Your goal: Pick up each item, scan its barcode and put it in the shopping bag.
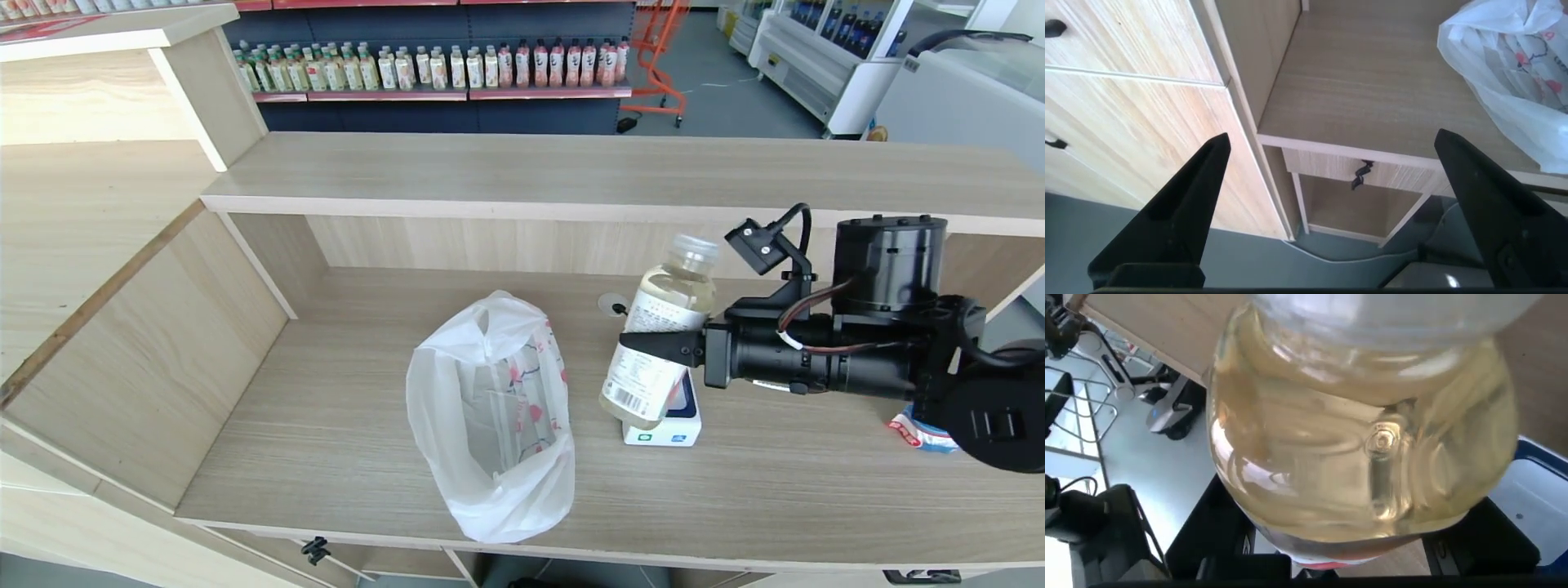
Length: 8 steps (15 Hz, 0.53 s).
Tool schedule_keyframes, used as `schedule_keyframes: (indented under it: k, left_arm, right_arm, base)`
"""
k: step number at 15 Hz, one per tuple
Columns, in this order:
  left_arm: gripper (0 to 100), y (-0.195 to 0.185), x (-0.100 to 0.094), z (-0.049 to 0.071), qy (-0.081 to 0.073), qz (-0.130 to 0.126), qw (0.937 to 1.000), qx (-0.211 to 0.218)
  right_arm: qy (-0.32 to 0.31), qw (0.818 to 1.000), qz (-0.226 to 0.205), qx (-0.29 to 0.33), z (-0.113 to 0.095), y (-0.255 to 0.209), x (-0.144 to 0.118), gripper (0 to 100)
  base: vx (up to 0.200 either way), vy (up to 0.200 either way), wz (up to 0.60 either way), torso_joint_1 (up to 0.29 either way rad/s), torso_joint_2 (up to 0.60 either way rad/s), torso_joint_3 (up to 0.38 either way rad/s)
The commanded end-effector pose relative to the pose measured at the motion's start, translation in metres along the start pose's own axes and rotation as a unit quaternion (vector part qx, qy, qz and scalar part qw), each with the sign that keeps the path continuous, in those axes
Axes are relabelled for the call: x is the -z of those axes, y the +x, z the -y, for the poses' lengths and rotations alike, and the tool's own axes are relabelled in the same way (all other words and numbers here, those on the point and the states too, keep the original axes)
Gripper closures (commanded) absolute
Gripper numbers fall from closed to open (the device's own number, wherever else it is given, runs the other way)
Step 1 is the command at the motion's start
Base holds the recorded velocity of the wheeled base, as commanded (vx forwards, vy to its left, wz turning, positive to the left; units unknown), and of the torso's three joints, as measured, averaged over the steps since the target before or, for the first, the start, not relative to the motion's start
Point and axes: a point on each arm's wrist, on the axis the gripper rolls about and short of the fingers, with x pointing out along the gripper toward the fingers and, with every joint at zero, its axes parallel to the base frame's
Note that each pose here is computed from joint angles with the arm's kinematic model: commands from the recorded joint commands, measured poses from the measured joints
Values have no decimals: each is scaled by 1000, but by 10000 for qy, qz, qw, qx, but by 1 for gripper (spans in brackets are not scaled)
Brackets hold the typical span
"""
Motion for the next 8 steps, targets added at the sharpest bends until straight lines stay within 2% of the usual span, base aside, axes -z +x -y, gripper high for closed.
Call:
schedule_keyframes:
  k: [1,2,3,5,8]
  left_arm:
    - [0,0,0,0,1,1,10000,-3]
    - [0,0,0,0,1,1,10000,-3]
    - [0,0,0,0,1,1,10000,-3]
    - [0,0,0,0,1,1,10000,-3]
    - [0,0,0,0,1,1,10000,-3]
  right_arm:
    - [-8,9998,-197,-73,2,40,16,100]
    - [-8,9998,-197,-73,2,41,17,100]
    - [-218,9992,-172,-295,-1,64,31,100]
    - [-499,9979,5,-422,9,90,51,100]
    - [-874,9947,-70,-542,11,114,75,100]
  base:
    - [0,0,0,0,0,0]
    - [0,0,0,0,0,0]
    - [0,0,0,0,0,0]
    - [0,0,0,0,0,0]
    - [0,0,0,0,0,0]
